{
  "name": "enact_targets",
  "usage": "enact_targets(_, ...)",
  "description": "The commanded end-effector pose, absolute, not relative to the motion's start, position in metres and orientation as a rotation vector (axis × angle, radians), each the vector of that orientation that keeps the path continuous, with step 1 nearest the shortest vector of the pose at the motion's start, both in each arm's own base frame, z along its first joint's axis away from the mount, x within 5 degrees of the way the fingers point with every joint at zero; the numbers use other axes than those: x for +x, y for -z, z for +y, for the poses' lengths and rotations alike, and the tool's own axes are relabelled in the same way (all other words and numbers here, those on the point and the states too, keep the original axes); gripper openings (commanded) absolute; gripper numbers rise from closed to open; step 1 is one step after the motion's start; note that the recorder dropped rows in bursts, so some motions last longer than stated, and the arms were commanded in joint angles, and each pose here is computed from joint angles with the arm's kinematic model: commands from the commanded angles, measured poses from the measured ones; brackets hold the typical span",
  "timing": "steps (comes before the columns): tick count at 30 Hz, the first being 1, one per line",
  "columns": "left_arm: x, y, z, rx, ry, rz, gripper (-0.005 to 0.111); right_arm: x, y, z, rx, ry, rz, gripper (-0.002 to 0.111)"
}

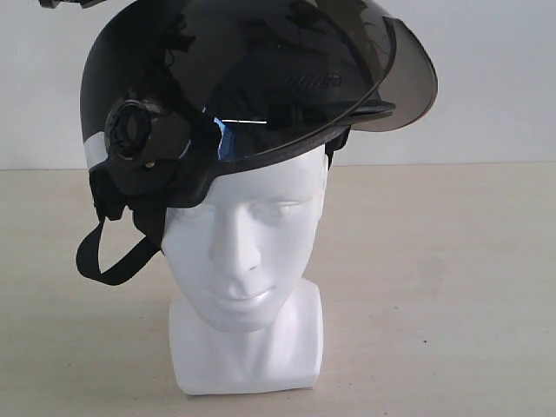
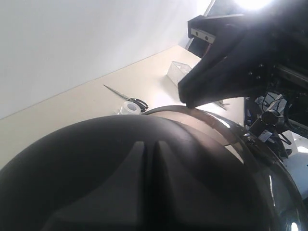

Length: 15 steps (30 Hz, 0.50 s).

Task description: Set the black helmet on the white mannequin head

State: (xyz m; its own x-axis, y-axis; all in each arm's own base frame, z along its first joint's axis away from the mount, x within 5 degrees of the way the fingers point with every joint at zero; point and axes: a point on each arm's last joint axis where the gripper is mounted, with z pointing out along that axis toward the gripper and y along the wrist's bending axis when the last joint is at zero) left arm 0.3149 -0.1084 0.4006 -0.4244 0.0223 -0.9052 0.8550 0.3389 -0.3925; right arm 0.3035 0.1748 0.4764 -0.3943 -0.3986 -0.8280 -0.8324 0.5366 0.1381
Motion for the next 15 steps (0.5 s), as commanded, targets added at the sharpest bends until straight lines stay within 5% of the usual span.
enact_targets(1, 0.3080, -0.4030, -0.1095, 0.831, 1.215, 1.730, 0.004, 0.3024, -0.4686, 0.1798, -1.021, -0.717, 2.024, 0.000)
enact_targets(15, 0.3065, -0.4047, -0.1094, 0.827, 1.217, 1.731, 0.004, 0.2993, -0.4614, 0.1862, -1.009, -0.741, 2.071, 0.000)
